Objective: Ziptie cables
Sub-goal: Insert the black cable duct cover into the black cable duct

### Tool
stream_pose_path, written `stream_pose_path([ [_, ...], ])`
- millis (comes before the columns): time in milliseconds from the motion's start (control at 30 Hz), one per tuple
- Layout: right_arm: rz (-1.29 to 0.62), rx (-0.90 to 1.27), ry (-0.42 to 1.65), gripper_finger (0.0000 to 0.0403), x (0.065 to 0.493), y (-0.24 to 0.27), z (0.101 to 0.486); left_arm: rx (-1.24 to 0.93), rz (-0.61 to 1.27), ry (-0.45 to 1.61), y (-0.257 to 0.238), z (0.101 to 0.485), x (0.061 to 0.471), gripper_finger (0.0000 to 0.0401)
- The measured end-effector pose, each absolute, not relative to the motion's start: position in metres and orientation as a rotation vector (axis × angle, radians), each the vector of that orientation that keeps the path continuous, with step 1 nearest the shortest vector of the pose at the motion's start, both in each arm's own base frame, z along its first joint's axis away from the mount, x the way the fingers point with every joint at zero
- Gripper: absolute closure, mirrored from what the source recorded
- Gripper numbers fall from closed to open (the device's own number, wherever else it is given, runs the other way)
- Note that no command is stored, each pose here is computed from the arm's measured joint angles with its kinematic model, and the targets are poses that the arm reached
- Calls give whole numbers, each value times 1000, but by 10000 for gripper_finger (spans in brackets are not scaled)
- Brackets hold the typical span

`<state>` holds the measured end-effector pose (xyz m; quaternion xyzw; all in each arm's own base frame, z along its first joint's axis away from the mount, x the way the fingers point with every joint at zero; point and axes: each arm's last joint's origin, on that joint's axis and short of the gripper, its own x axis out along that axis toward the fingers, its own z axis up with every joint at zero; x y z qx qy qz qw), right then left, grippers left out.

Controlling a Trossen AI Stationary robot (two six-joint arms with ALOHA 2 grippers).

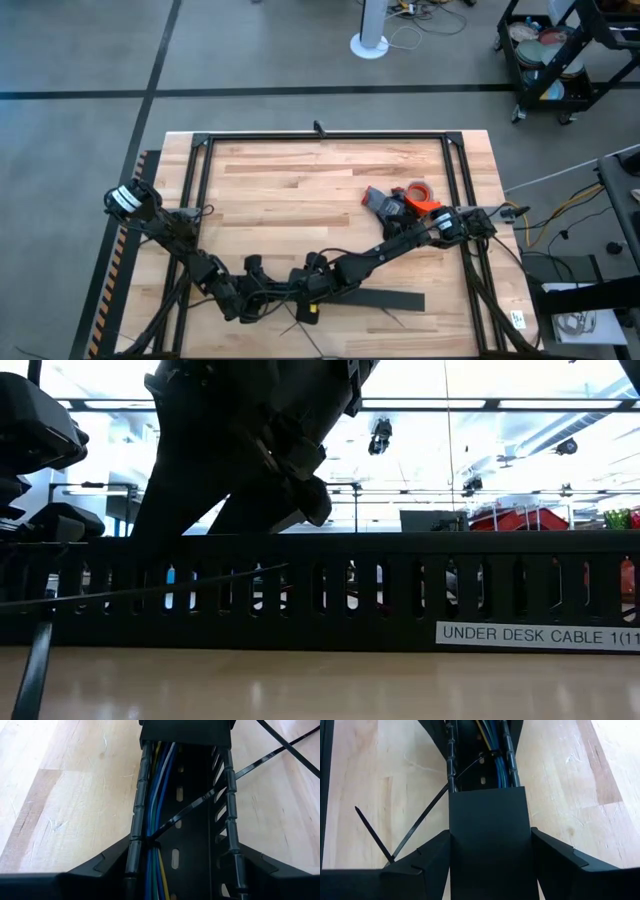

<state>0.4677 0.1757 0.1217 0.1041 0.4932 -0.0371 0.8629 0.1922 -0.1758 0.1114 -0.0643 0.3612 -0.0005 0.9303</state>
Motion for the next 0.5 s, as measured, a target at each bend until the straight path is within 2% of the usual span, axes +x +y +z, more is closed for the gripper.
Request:
stream_pose_path([
  [500,77,139,1005,182,471,180,123,-119,6,742,-171,112,197,168],
])
